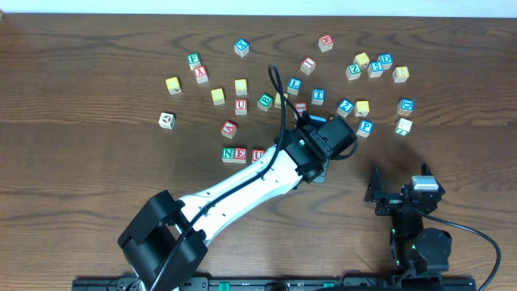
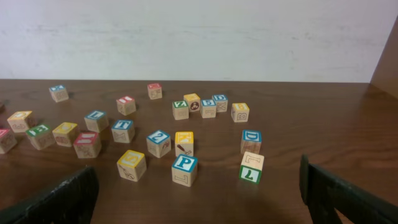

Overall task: Spell out NEURIPS
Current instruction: 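Adjust the held R block position beside the U block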

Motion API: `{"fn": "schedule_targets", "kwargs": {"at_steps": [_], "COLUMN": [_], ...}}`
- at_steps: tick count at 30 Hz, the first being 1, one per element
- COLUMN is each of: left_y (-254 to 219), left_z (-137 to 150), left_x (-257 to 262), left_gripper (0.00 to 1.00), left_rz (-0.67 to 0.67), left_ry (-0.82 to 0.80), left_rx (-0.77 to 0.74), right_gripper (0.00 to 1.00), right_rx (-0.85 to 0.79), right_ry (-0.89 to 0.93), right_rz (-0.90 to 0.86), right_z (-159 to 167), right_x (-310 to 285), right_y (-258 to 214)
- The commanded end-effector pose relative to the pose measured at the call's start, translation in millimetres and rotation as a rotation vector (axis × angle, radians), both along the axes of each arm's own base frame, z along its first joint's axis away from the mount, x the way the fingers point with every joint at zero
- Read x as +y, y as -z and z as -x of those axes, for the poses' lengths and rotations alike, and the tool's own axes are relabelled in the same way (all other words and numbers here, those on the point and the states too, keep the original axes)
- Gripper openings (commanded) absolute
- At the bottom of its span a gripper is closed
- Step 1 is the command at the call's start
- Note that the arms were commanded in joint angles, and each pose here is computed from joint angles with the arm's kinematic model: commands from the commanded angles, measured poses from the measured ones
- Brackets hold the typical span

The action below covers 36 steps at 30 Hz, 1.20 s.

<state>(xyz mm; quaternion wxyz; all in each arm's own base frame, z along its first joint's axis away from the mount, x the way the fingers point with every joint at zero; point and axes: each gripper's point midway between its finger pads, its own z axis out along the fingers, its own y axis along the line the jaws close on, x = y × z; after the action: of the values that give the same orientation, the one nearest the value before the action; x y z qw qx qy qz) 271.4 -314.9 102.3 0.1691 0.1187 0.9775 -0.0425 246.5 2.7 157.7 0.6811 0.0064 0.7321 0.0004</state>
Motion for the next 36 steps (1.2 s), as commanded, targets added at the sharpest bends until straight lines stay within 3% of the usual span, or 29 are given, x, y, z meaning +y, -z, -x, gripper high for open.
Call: {"fn": "schedule_targets", "kwargs": {"at_steps": [1, 11, 21, 36], "left_y": [8, 38, 59, 82], "left_z": [-6, -20, -23, -13], "left_x": [11, 51, 47, 58], "left_gripper": [0.08, 0.07, 0.08, 0.07], "left_rz": [-0.025, -0.075, -0.032, -0.067], "left_ry": [-0.03, -0.121, -0.117, -0.068], "left_rx": [0.0, 0.045, 0.015, 0.027], "right_gripper": [0.99, 0.99, 0.99, 0.99], "right_rx": [0.004, 0.004, 0.004, 0.004], "right_ry": [0.005, 0.005, 0.005, 0.005], "right_rz": [0.008, 0.008, 0.008, 0.008], "right_z": [0, 0, 0, 0], "right_x": [-1, -1, -1, -1], "right_y": [1, 1, 1, 1]}}
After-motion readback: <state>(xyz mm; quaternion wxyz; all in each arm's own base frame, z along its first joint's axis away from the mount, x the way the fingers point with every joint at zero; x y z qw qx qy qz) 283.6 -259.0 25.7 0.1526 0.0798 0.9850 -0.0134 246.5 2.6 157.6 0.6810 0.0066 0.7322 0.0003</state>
